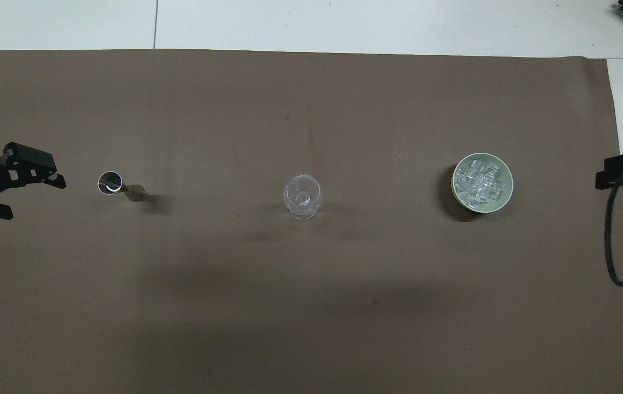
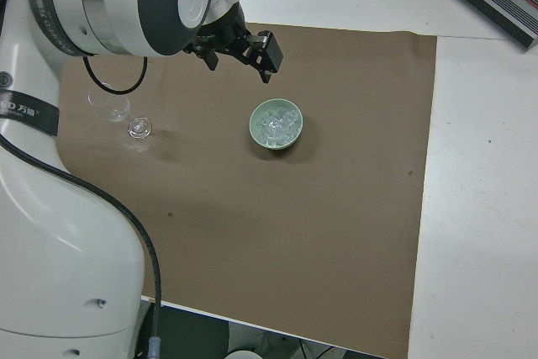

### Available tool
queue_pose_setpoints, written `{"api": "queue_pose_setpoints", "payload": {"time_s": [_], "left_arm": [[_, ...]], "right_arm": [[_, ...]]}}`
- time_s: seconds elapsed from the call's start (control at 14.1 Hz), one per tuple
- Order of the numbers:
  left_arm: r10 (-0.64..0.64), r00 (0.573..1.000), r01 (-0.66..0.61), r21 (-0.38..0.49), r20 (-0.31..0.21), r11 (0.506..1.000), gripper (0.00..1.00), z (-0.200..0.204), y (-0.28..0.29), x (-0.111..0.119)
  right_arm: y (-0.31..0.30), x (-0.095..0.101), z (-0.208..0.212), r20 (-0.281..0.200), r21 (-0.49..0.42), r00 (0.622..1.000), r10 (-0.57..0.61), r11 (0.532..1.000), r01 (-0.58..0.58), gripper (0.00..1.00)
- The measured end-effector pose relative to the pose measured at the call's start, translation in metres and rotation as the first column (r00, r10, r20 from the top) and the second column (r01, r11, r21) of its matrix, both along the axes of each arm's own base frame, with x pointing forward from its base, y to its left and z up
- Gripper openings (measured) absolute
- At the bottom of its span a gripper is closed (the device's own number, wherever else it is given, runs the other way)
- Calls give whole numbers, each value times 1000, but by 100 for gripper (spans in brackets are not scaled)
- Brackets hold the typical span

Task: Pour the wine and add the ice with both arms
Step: 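Open the left gripper beside the small dark bottle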

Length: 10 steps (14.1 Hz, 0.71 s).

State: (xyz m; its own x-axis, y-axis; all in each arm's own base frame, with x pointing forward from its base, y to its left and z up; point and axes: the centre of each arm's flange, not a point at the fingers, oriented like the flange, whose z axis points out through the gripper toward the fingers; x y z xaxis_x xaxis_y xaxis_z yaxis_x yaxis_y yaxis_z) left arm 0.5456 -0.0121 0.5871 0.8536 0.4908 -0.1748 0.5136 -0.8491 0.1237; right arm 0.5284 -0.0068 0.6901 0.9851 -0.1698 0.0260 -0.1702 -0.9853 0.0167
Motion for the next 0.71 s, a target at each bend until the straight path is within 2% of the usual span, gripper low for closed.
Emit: {"api": "queue_pose_setpoints", "payload": {"time_s": [0.28, 0.5, 0.71], "left_arm": [[266, 960, -273, -77, -88, 959, 100, -23, 46, 11], [359, 922, -376, -123, -145, 918, 100, -41, 64, 14], [438, 871, -481, -203, -225, 853, 100, -65, 89, 10]], "right_arm": [[0, 0, 0, 0, 0, 1000, 0, 1000, 0, 100], [0, 0, 0, 0, 0, 1000, 0, 1000, 0, 100], [0, 0, 0, 0, 0, 1000, 0, 1000, 0, 100]]}}
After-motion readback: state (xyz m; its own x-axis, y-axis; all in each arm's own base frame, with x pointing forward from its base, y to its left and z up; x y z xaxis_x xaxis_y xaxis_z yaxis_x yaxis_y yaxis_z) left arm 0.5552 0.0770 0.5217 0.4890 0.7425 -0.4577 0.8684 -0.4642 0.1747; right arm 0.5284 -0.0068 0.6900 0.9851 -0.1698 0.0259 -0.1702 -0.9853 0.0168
